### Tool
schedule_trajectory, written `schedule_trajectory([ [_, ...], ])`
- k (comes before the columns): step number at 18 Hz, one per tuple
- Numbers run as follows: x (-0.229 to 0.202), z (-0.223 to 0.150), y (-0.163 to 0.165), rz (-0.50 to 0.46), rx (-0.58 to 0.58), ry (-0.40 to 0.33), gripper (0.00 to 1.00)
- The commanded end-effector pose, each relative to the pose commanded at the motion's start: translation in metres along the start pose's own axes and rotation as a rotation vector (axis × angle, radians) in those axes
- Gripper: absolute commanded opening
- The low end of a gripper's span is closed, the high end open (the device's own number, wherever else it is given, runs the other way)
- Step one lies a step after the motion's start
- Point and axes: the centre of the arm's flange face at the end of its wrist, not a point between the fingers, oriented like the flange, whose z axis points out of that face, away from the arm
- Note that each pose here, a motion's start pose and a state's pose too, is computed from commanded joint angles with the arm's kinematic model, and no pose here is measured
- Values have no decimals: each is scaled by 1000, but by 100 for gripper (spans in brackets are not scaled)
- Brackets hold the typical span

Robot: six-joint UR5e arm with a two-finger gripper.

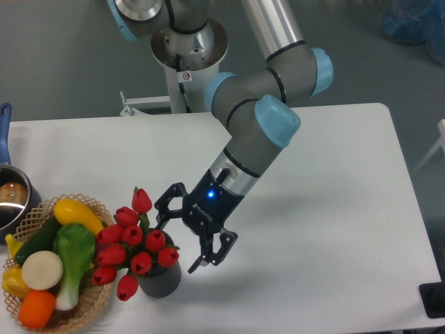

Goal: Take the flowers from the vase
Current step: 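Lower the gripper around the tulip stems above the vase rim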

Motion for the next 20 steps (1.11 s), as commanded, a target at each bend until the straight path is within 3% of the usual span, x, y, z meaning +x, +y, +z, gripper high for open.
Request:
schedule_trajectory([
  [8, 7, 7, 2, -11, 27, 33, 99],
  [13, 9, 7, 5, -16, 42, 45, 77],
  [20, 13, 8, 11, -30, 38, 51, 28],
])
